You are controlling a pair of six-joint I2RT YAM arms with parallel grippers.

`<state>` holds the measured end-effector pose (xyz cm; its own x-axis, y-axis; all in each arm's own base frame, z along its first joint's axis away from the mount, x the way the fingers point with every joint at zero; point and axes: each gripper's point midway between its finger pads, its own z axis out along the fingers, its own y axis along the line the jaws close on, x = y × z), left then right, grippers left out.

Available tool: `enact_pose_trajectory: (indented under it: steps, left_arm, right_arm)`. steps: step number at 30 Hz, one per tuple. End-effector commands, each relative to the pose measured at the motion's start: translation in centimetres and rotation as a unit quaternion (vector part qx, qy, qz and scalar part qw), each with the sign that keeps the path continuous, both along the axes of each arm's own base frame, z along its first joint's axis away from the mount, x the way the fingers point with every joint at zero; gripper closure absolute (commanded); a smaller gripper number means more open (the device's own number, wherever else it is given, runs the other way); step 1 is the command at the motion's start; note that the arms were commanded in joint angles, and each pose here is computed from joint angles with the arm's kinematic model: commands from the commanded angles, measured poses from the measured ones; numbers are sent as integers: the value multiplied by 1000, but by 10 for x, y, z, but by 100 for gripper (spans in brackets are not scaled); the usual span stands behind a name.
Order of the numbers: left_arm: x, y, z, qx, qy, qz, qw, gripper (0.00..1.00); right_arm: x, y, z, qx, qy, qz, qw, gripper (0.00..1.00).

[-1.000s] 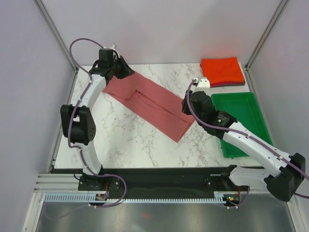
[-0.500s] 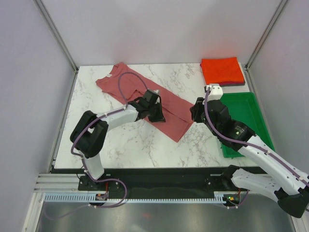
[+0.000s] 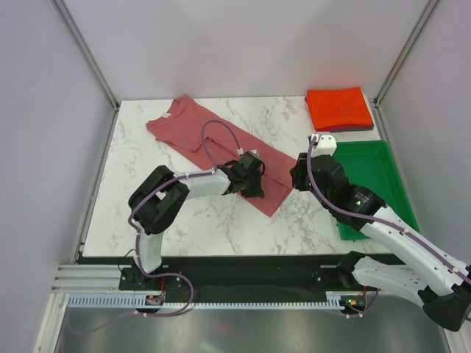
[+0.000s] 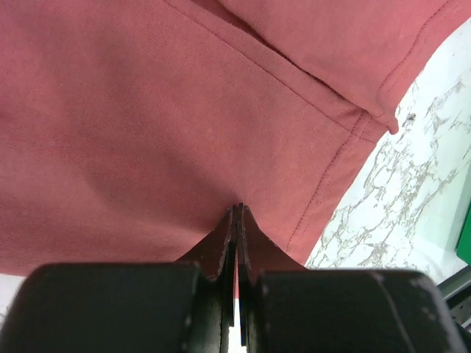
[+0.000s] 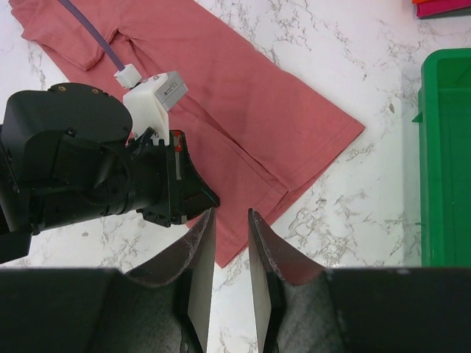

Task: Fold and stack the t-shirts
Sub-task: Fold the tshirt

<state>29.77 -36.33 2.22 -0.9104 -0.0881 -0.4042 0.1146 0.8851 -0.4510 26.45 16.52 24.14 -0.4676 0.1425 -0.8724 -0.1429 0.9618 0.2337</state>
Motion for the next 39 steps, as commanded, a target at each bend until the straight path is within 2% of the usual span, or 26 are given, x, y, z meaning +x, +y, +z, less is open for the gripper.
enact_pose_trajectory:
  steps: [1, 4, 5, 12, 15, 17, 18, 19, 21, 25, 26, 27, 31, 33, 36, 38, 39]
  left_arm:
    - [-7, 7, -14, 11, 5, 25, 1000, 98]
    - [-26, 23, -21, 21, 20, 29, 999, 98]
    - [-29, 25, -11, 14, 14, 28, 999, 98]
    - [-77, 93, -8, 57, 10, 40, 998, 98]
    - [-100, 119, -15, 76, 28, 44, 996, 98]
    - [-106, 126, -1, 56, 11, 45, 997, 98]
    - [-122, 151, -13, 90, 33, 66, 993, 98]
    - [-122, 154, 2, 74, 13, 71, 995, 98]
    - [-124, 167, 10, 81, -3, 80, 993, 91]
    - [-101, 148, 70, 2, -64, 93, 994, 91]
    - [-98, 170, 66, 53, -70, 97, 991, 73]
    - [-87, 169, 80, 51, -84, 93, 991, 72]
    - [-38, 188, 101, 56, -93, 120, 987, 74]
    - [-2, 211, 108, 74, -97, 153, 981, 76]
    - [47, 236, 132, 76, -115, 194, 971, 84]
    - [76, 251, 120, 103, -103, 216, 965, 87]
    - [96, 250, 134, 102, -120, 219, 963, 89]
  right_arm:
    - [6, -3, 12, 3, -14, -12, 1000, 68]
    - [9, -1, 15, 3, -13, -8, 1000, 67]
    - [9, 1, 14, 2, -10, -5, 1000, 67]
    - [20, 1, 18, 4, -9, -19, 1000, 65]
    - [25, 9, 15, 5, 1, -11, 1000, 65]
    - [28, 14, 11, 5, 10, -7, 1000, 65]
    - [29, 17, 10, 10, 12, -5, 1000, 65]
    - [31, 21, 10, 15, 12, 1, 1000, 64]
    - [31, 27, 4, 16, 16, 12, 1000, 63]
    - [35, 44, -21, 7, 49, 42, 998, 62]
    - [33, 50, -28, 6, 60, 56, 997, 61]
    - [33, 51, -37, 0, 70, 62, 996, 61]
    - [32, 55, -77, -33, 115, 80, 990, 60]
    - [31, 52, -86, -40, 122, 78, 989, 60]
    - [31, 49, -88, -37, 115, 69, 990, 61]
    - [33, 47, -84, -31, 105, 62, 992, 61]
    - [34, 46, -84, -28, 102, 57, 993, 61]
